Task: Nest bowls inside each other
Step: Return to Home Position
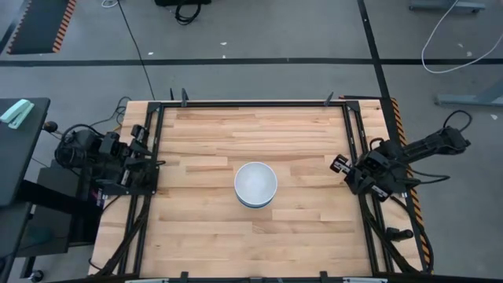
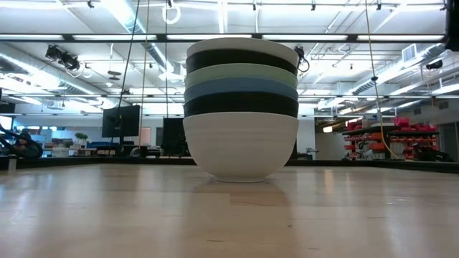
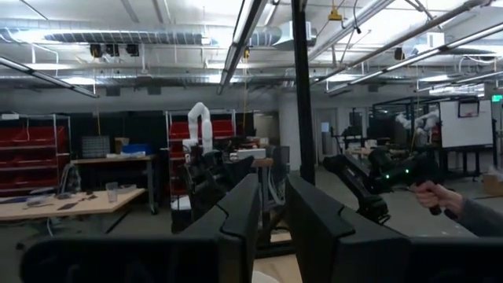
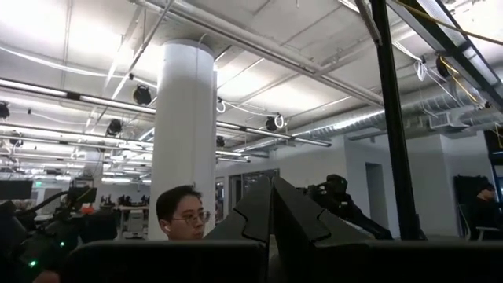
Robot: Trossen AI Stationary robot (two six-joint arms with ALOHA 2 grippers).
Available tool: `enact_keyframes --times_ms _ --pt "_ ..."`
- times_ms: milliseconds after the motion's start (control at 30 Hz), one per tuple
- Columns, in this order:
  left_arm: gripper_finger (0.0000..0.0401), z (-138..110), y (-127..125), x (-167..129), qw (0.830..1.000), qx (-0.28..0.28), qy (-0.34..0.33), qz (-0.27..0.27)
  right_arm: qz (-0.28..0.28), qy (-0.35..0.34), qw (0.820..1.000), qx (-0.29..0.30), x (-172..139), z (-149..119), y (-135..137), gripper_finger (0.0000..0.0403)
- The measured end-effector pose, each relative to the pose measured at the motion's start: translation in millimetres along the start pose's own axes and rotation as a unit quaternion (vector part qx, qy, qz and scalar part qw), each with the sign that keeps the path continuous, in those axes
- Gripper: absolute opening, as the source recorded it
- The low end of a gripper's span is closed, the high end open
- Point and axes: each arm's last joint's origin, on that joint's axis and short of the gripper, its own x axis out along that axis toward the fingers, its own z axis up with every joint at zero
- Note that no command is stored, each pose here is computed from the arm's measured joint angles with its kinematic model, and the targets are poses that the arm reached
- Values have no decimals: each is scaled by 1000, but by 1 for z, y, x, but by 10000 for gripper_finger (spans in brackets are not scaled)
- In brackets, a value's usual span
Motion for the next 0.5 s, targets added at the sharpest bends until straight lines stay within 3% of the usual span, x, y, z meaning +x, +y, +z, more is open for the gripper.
enact_keyframes --times_ms 267,500 --pt "67 -15 -2 5 1000 -4 7 -11 -12 -11 1000 -12 -5 8 -2 23" --pt "72 -32 -5 10 999 -2 -37 -30 -13 -8 1000 -10 -5 7 -3 23"
